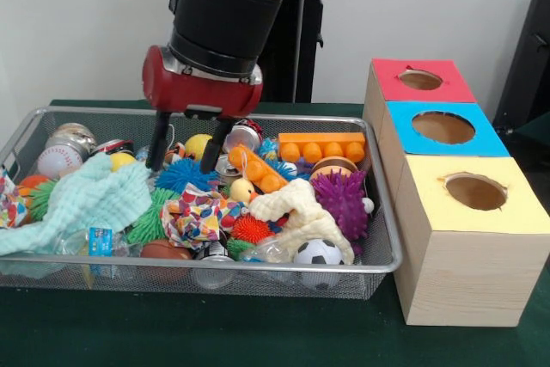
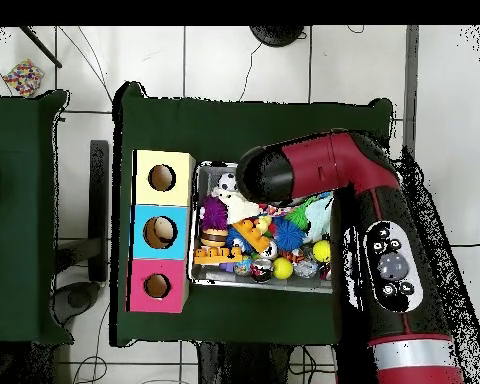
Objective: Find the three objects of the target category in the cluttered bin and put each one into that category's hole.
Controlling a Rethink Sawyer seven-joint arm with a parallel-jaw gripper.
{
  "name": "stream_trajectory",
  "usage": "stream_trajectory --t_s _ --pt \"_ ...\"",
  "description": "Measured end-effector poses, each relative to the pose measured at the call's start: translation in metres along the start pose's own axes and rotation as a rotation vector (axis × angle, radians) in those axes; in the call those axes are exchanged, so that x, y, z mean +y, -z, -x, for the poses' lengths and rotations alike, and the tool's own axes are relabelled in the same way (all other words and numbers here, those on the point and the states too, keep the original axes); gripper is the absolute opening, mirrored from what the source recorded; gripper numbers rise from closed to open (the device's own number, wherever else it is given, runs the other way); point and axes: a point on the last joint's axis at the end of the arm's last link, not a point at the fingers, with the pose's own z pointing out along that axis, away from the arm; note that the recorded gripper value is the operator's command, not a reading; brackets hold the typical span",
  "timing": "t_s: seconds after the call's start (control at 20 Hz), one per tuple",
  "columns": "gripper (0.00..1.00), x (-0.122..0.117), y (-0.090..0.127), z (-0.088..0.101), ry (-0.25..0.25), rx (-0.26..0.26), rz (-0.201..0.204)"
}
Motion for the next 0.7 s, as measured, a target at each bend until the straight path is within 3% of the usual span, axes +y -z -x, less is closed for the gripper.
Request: stream_trajectory --t_s 0.7 --pt "1.00 0.023 -0.040 -0.004 0.012 0.022 0.077"
